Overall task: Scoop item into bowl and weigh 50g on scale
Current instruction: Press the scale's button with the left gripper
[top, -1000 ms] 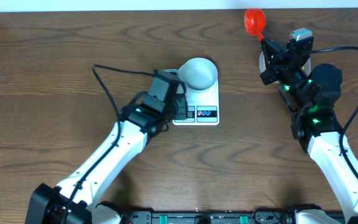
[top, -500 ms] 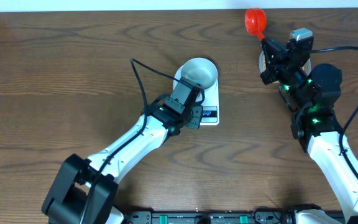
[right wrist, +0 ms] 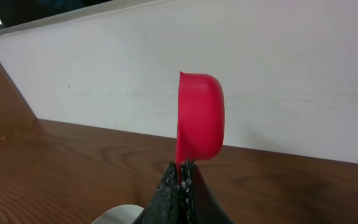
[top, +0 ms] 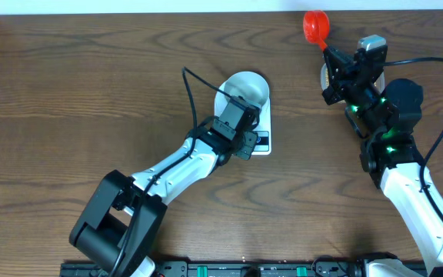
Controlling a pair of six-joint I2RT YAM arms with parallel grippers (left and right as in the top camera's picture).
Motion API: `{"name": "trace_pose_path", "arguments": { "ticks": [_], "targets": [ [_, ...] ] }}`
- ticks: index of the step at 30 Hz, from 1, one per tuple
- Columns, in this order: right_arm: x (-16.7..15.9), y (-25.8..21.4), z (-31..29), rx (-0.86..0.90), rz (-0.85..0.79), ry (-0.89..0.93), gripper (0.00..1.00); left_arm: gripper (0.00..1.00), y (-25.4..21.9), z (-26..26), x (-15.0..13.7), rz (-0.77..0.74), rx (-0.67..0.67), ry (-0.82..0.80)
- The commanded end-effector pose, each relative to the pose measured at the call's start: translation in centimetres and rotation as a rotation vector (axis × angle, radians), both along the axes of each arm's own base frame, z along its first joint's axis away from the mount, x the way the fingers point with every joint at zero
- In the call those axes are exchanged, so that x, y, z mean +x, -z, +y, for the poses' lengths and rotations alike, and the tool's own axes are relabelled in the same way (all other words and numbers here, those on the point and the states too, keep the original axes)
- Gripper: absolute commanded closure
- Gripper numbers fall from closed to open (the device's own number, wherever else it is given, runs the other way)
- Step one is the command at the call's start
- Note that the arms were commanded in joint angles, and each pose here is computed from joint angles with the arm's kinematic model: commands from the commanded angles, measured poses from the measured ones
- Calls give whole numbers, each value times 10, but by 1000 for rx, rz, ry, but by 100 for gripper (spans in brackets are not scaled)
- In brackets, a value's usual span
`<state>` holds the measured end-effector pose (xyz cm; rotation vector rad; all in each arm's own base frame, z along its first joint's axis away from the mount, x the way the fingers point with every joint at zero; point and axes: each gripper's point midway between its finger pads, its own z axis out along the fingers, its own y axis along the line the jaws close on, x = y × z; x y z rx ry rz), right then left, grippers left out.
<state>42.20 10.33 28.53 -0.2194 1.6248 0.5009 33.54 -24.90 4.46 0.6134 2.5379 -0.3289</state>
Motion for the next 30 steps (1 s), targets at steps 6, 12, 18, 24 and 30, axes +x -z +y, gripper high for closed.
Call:
{"name": "trace_pose_path", "arguments": {
  "ticks": [6, 12, 18, 24, 30],
  "targets": [
    [4, -8, -5, -13, -22, 20, 99, 93, -6, -7, 7, -48, 18, 53],
    [4, -8, -5, -13, -22, 20, 99, 93, 4, -13, 5, -56, 38, 98],
    [4, -8, -5, -13, -22, 20, 99, 93, 7, -15, 4, -60, 49, 123],
    [4, -8, -5, -13, -21, 20, 99, 93, 7, -15, 4, -60, 49, 122],
    [4, -7, -5, -13, -19, 20, 99, 93, 8, -16, 5, -60, 49, 122]
  ]
}}
